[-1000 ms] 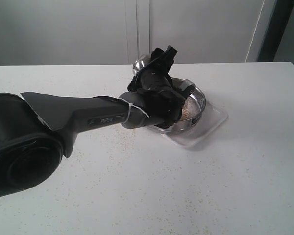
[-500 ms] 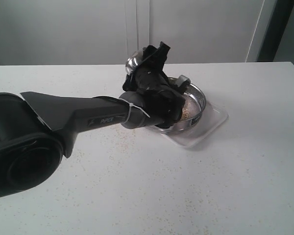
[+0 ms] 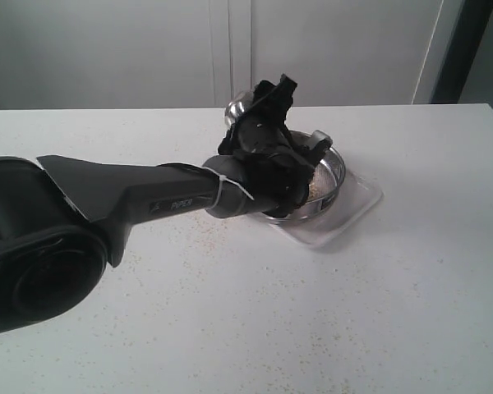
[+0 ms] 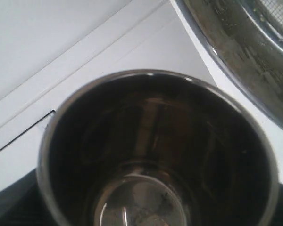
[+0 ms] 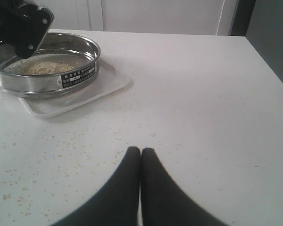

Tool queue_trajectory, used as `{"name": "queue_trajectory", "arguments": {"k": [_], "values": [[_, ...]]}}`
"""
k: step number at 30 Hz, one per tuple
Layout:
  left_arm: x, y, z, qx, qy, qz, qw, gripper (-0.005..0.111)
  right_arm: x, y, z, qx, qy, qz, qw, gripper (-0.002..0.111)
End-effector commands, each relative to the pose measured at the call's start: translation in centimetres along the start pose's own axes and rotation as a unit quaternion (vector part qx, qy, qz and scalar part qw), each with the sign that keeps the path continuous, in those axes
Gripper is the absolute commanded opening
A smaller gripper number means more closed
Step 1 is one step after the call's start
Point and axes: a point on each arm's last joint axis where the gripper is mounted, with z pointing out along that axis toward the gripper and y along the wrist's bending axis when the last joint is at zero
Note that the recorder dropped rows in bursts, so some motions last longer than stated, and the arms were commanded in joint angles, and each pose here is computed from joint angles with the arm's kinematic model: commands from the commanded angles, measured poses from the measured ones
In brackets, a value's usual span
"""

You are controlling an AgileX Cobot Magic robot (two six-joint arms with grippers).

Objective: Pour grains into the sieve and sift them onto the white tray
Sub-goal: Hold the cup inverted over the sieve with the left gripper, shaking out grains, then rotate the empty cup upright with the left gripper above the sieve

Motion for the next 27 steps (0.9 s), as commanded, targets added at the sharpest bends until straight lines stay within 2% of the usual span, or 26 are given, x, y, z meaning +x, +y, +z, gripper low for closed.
{"name": "queue_trajectory", "arguments": {"k": [1,4,9,11,13,17,20,23,27], "values": [[0.6,1.1,-0.7,-0.015,0.025,-0.001,1.000,0.000,0.0,0.0,0.0,0.004,-0.007,-0.002,1.000,0.000],[0.0,1.6,-1.2,-0.024,0.001,-0.027,0.999,0.000,0.0,0.0,0.0,0.004,-0.007,-0.002,1.000,0.000],[0.7,1.4,-0.7,-0.014,0.022,-0.068,0.997,0.000,0.0,0.0,0.0,0.004,-0.007,-0.002,1.000,0.000],[0.0,1.7,-1.6,-0.023,0.020,-0.032,0.999,0.000,0.0,0.0,0.0,0.004,-0.007,-0.002,1.000,0.000],[-0.1,1.7,-1.7,-0.024,0.013,-0.028,0.999,0.000,0.0,0.0,0.0,0.004,-0.007,-0.002,1.000,0.000],[1.7,1.4,-0.2,-0.017,0.051,-0.093,0.994,0.000,0.0,0.0,0.0,0.004,-0.007,-0.002,1.000,0.000],[2.2,1.1,-0.2,-0.002,0.083,-0.104,0.991,0.000,0.0,0.0,0.0,0.004,-0.007,-0.002,1.000,0.000],[1.6,0.7,-0.7,0.035,0.064,-0.133,0.988,0.000,0.0,0.0,0.0,0.004,-0.007,-0.002,1.000,0.000],[2.3,0.9,-0.9,0.079,0.049,-0.222,0.971,0.000,0.0,0.0,0.0,0.004,-0.007,-0.002,1.000,0.000]]}}
